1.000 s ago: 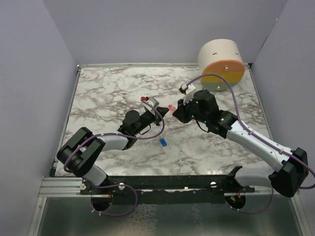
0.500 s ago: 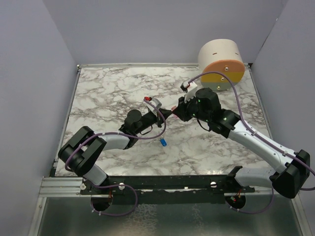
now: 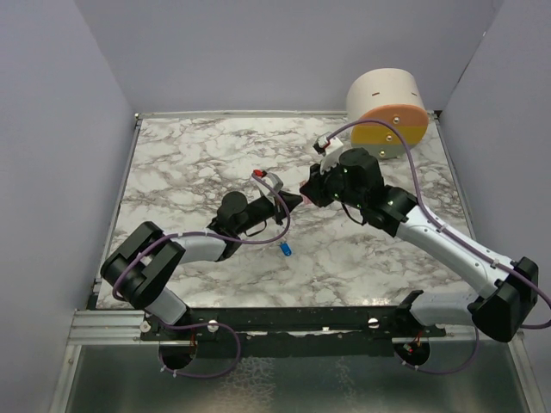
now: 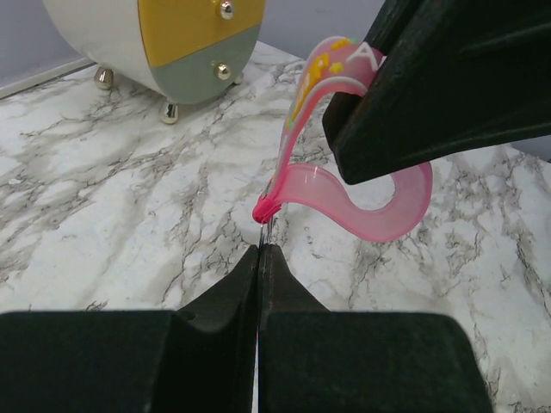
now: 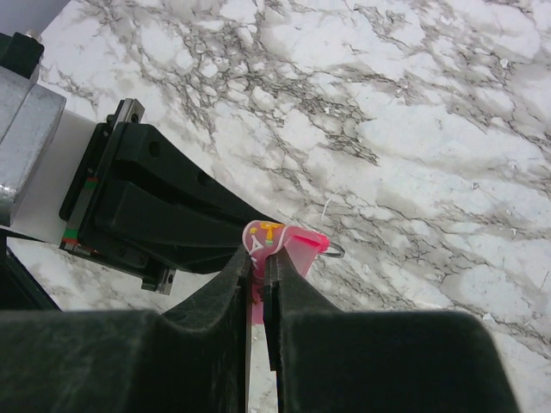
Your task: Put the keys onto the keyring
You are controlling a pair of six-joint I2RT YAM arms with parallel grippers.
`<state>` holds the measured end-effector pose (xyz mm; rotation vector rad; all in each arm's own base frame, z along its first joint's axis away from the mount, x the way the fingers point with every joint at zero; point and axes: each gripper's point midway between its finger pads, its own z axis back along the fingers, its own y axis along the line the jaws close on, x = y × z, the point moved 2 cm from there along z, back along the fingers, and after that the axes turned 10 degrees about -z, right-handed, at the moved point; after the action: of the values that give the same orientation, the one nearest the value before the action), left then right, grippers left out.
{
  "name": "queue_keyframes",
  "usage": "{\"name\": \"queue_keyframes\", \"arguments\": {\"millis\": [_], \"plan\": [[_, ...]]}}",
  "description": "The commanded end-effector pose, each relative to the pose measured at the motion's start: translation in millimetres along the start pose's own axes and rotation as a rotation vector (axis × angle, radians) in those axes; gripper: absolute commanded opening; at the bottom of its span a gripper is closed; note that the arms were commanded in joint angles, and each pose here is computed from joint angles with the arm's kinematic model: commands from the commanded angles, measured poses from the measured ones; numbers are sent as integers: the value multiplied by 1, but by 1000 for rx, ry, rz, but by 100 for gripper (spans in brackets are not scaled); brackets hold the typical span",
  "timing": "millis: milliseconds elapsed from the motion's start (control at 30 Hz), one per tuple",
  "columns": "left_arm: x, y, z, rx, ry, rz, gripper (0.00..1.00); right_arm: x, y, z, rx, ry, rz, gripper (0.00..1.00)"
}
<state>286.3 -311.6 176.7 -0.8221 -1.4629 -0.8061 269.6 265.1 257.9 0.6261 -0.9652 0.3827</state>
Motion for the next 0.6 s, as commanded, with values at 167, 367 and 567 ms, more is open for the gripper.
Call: {"name": "queue_keyframes", "arguments": {"millis": [167,367,567], "plan": [[7,-6,0,-30,13,-3,0,8,25,-6,130,17,13,1],[12,2,-5,4,24,-13,0,2,28,-7,150,49,9,1],[15,14,-8,62,46,-24,0,2,27,1,144,41,9,1]]}}
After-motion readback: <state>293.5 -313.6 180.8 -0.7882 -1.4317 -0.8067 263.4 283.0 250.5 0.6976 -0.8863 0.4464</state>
